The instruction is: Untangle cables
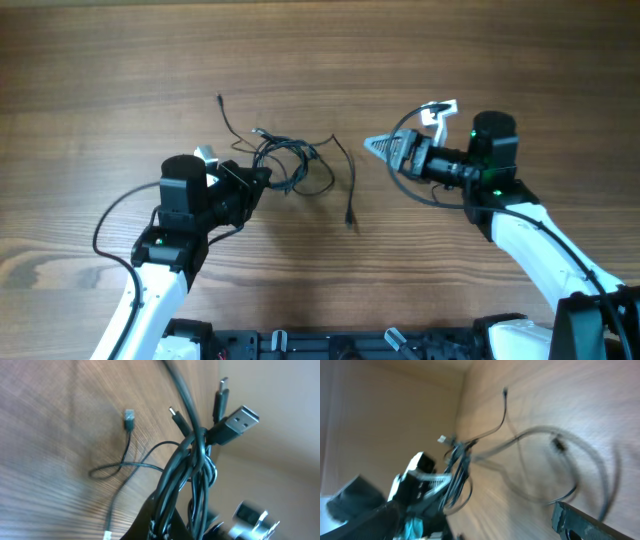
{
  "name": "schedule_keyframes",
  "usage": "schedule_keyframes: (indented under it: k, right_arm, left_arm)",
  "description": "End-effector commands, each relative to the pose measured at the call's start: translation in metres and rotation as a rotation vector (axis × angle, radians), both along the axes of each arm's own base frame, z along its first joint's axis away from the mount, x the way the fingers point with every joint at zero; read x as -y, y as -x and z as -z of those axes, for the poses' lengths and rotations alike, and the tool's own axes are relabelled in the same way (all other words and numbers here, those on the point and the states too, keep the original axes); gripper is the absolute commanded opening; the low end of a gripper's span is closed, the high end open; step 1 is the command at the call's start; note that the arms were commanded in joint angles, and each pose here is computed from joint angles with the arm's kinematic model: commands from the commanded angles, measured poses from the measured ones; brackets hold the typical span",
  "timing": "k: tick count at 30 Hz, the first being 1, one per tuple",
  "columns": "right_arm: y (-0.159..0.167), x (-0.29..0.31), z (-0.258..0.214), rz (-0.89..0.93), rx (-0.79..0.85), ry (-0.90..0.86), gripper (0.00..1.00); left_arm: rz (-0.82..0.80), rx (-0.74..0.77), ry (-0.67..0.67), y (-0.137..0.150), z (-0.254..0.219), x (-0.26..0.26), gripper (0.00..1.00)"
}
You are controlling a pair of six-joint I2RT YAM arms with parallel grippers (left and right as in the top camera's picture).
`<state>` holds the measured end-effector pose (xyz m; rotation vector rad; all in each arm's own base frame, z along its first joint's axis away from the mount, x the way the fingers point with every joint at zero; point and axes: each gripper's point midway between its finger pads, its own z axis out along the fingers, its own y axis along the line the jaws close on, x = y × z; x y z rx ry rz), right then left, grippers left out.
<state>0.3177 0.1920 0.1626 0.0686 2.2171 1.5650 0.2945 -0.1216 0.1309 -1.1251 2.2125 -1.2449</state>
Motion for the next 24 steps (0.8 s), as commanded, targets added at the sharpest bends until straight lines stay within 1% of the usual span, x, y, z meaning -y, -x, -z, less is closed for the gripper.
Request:
schedule_keyframes:
  k: [1, 2, 3, 5, 7, 8, 9, 12, 14, 17, 19, 21, 23, 24]
  right_arm:
    - [0.035, -0.043, -0.003, -0.204, 0.133, 0.045, 1.00]
    - [0.041, -0.060, 0.004, -0.228, 0.195, 0.108, 1.00]
    - [0.041, -0.073, 0.014, -0.206, 0.260, 0.198, 1.00]
    - [0.033, -0.084, 0.028, -0.099, 0.338, 0.367, 0.98]
    - [0.028, -0.091, 0.033, 0.002, 0.402, 0.482, 0.86]
    - [0.028, -0.096, 0.033, 0.011, 0.449, 0.513, 0.82]
    - [0.029, -0.101, 0.033, 0.012, 0.484, 0.534, 0.81]
    - [0.025, -0.115, 0.034, 0.022, 0.542, 0.523, 0.80]
    - [0.019, -0.124, 0.033, 0.028, 0.572, 0.485, 0.76]
    - [0.025, -0.142, 0.028, -0.035, 0.605, 0.395, 0.70]
    - [0.024, -0.144, 0.028, -0.034, 0.619, 0.385, 0.61]
    - [0.024, -0.147, 0.030, -0.043, 0.624, 0.372, 0.45]
    - [0.028, -0.155, 0.023, -0.070, 0.648, 0.317, 0.45]
    - [0.024, -0.155, 0.021, -0.051, 0.660, 0.315, 0.34]
  left_arm:
    - [-0.268, -0.231, 0.282, -0.010, 0.001, -0.004, 0.04]
    - [-0.291, -0.255, 0.311, -0.010, 0.001, -0.003, 0.04]
    - [-0.303, -0.267, 0.326, -0.010, 0.001, -0.003, 0.04]
    - [-0.320, -0.283, 0.345, -0.010, 0.001, -0.003, 0.04]
    - [-0.327, -0.291, 0.354, -0.010, 0.001, -0.003, 0.04]
    - [-0.327, -0.291, 0.354, -0.010, 0.001, -0.003, 0.04]
    - [-0.325, -0.292, 0.355, -0.010, 0.001, -0.003, 0.04]
    - [-0.311, -0.297, 0.362, -0.009, 0.000, -0.001, 0.04]
    - [-0.311, -0.297, 0.362, -0.009, 0.000, -0.001, 0.04]
    - [-0.311, -0.297, 0.362, -0.009, 0.000, -0.001, 0.04]
    - [-0.308, -0.298, 0.364, -0.008, 0.000, 0.000, 0.04]
    - [-0.291, -0.304, 0.372, -0.007, -0.001, 0.003, 0.04]
    - [-0.289, -0.305, 0.374, -0.006, -0.001, 0.003, 0.04]
    - [-0.288, -0.305, 0.374, -0.006, -0.001, 0.003, 0.04]
